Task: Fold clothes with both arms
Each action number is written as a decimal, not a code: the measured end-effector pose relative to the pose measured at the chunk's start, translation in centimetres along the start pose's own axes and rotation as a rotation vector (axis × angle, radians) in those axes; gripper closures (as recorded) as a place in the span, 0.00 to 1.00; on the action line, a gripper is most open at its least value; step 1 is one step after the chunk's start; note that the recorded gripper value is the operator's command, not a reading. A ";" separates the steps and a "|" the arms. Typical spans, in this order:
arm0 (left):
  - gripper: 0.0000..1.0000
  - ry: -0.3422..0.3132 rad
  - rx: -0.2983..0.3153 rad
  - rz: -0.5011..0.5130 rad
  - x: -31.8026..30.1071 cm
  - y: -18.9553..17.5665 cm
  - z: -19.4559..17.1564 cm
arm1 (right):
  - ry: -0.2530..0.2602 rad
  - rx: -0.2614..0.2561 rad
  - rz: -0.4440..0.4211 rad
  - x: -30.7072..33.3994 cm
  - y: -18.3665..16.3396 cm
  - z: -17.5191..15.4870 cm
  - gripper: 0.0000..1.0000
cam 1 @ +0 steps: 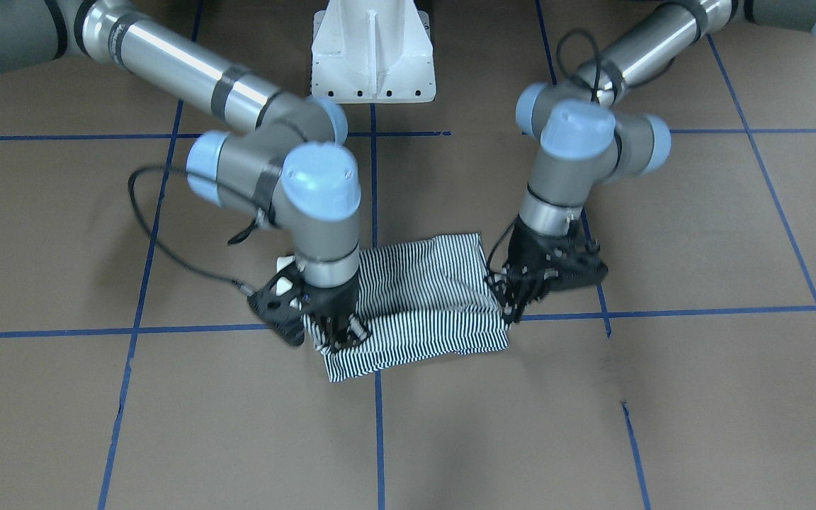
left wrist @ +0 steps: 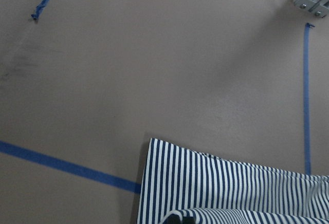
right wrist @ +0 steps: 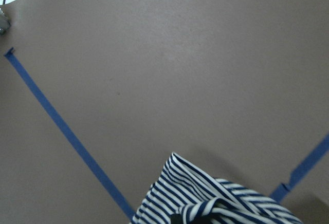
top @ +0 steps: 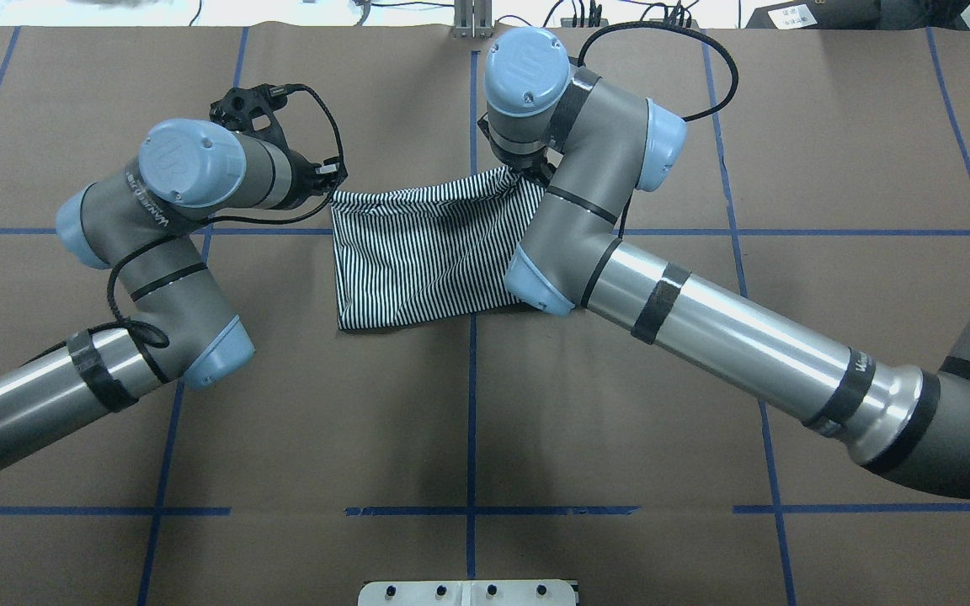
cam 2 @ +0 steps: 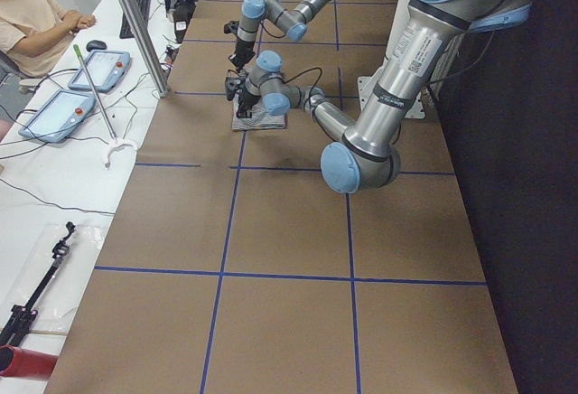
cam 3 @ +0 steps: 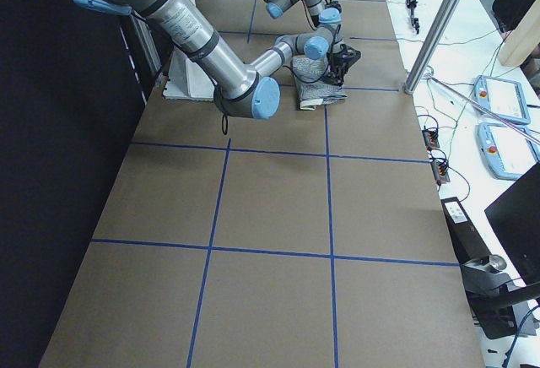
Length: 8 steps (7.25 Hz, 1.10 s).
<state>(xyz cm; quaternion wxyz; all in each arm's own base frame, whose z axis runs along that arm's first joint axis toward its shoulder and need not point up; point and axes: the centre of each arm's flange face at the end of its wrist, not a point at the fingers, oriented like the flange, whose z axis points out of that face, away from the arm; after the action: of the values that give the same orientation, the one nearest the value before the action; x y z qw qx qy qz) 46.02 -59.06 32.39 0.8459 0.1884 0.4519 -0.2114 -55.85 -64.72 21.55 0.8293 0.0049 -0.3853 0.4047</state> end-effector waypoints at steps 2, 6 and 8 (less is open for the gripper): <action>0.48 0.000 0.075 0.081 -1.3 -5.4 0.2 | -0.013 -0.044 -0.033 -2.4 -6.6 0.1 0.00; 0.49 0.044 0.032 0.153 -5.6 -7.1 -3.6 | -0.048 -0.053 -0.189 4.1 -13.7 -0.9 0.00; 0.46 0.040 -0.030 0.330 -14.5 -12.0 -6.4 | -0.033 -0.080 -0.394 14.4 -24.8 -2.0 0.00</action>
<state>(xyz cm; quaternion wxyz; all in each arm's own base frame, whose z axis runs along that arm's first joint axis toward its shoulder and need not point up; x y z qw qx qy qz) 27.98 -63.13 39.79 0.8628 0.2517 0.4345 -0.0589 -32.46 -71.16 36.95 0.8856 0.0541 -0.4061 0.2187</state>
